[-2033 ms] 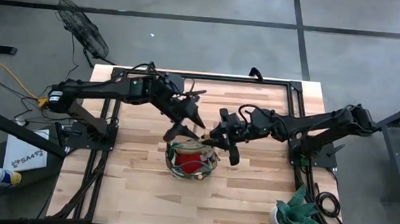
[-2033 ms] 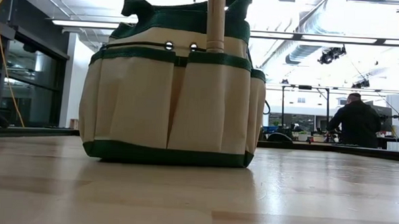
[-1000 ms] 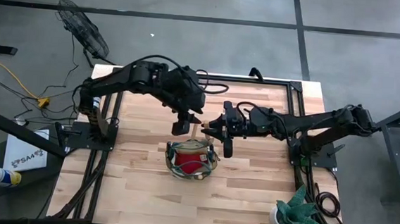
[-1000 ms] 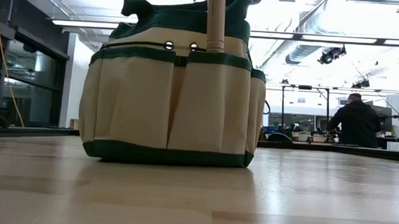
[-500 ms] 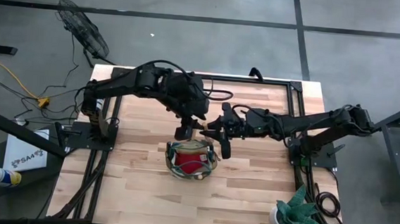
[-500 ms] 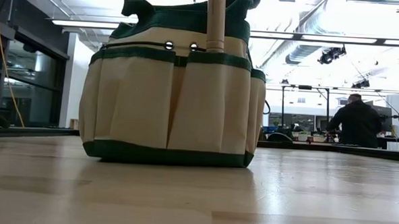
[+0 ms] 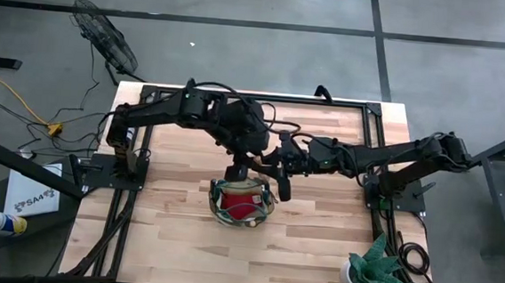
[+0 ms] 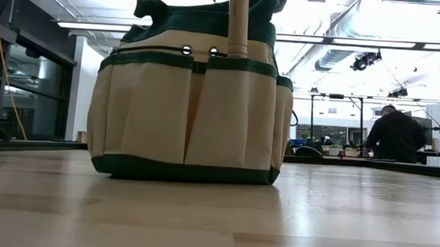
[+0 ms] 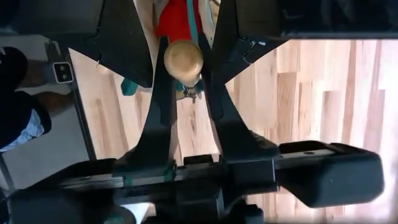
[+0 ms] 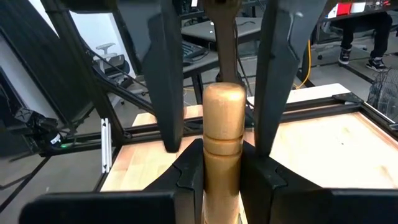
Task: Pick & Place Garden tools in Gardening bag
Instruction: Put the light brown trowel into the white gardening bag
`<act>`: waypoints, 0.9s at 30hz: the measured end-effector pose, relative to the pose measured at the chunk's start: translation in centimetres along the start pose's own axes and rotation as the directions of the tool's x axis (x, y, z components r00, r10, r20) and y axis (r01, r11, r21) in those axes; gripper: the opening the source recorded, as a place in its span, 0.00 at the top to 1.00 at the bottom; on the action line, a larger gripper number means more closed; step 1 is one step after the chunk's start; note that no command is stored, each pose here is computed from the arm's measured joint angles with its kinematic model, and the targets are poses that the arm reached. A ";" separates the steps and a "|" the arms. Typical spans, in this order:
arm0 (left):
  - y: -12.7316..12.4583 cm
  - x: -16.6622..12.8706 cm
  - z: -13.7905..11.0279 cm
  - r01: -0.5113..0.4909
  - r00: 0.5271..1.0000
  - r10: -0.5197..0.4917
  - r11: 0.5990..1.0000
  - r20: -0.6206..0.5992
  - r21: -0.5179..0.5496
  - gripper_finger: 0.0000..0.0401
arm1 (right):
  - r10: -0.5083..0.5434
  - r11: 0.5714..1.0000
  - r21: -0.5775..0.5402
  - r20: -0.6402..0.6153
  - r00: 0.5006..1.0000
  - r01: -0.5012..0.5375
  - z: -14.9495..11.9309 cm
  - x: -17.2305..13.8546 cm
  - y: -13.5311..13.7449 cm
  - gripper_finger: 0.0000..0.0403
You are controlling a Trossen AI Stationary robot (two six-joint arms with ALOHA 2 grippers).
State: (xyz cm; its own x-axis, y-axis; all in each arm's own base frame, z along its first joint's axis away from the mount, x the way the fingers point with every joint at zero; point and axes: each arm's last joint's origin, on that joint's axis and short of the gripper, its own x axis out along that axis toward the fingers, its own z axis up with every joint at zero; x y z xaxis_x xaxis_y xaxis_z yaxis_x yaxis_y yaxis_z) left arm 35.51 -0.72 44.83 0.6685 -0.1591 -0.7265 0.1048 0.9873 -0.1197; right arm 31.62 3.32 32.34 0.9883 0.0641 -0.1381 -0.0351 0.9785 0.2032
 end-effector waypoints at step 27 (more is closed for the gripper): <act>0.0 0.0 -0.2 -0.018 1.000 0.017 0.999 -0.019 -0.027 0.61 | -0.008 1.000 0.010 -0.007 1.000 0.009 -0.1 0.0 0.0 0.85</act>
State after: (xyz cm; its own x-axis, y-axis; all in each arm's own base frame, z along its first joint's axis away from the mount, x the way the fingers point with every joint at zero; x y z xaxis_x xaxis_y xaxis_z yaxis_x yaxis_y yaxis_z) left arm 35.35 -0.71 44.72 0.6562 -0.1418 -0.7411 0.0726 0.9895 -0.1251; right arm 31.61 3.31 32.27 0.9876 0.0572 -0.1461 -0.0253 0.9771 0.2114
